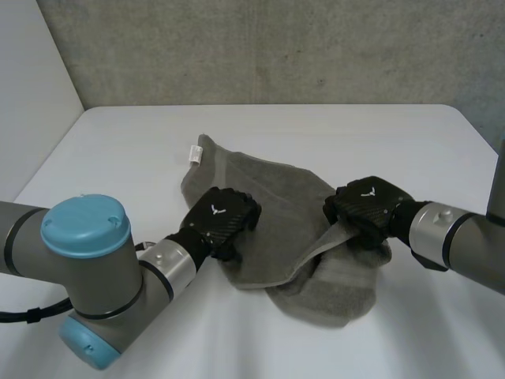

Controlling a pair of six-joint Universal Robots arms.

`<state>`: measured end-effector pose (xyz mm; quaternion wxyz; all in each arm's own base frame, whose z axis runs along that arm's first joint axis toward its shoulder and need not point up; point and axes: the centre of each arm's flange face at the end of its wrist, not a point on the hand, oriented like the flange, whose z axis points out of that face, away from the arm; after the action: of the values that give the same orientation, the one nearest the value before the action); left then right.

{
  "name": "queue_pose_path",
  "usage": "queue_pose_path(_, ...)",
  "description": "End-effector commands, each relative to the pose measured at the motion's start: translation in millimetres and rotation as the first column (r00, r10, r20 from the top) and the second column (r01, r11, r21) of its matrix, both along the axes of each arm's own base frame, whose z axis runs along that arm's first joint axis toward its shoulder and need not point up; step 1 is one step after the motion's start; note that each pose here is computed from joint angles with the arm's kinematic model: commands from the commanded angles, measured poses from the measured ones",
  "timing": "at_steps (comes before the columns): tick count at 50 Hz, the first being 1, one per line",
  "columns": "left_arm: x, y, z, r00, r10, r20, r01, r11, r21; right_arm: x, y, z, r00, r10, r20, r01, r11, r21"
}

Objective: Fold the towel.

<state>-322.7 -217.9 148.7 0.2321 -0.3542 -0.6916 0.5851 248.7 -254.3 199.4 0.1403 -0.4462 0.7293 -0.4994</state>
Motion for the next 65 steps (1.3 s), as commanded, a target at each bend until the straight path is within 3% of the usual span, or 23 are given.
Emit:
queue_pose_path(1,-2,-9,5,0.995,0.052,-0.08,-0.05,0.998,0.023,-1,6,-16,0.998,-0.03,0.047,0.028,0.999,0.038)
queue_pose_path(8,-9,7,-2,0.988,0.046,-0.146,-0.023,0.987,0.156,-2,6,-22,0.994,-0.068,0.088,0.063,0.996,0.059)
queue_pose_path(18,-7,44,-15,0.996,-0.007,-0.09,0.027,0.974,0.224,-6,-5,-26,0.982,-0.142,0.121,0.134,0.988,0.072)
queue_pose_path(25,-6,40,-20,0.999,-0.014,-0.041,0.022,0.983,0.18,-15,-16,-31,0.975,-0.19,0.112,0.183,0.981,0.065)
queue_pose_path(32,-6,39,-32,0.996,-0.049,0.075,0.043,0.995,0.085,-17,-20,-37,0.974,-0.202,0.106,0.194,0.978,0.079)
queue_pose_path(37,-6,33,-37,0.995,-0.013,0.097,0.007,0.998,0.062,-17,-19,-38,0.974,-0.203,0.104,0.195,0.977,0.084)
queue_pose_path(45,-10,10,-44,0.993,0.076,0.087,-0.078,0.997,0.02,-14,-16,-38,0.975,-0.194,0.105,0.185,0.979,0.089)
queue_pose_path(65,-18,7,-47,0.994,0.103,-0.033,-0.097,0.983,0.157,-14,-16,-40,0.976,-0.194,0.102,0.185,0.979,0.09)
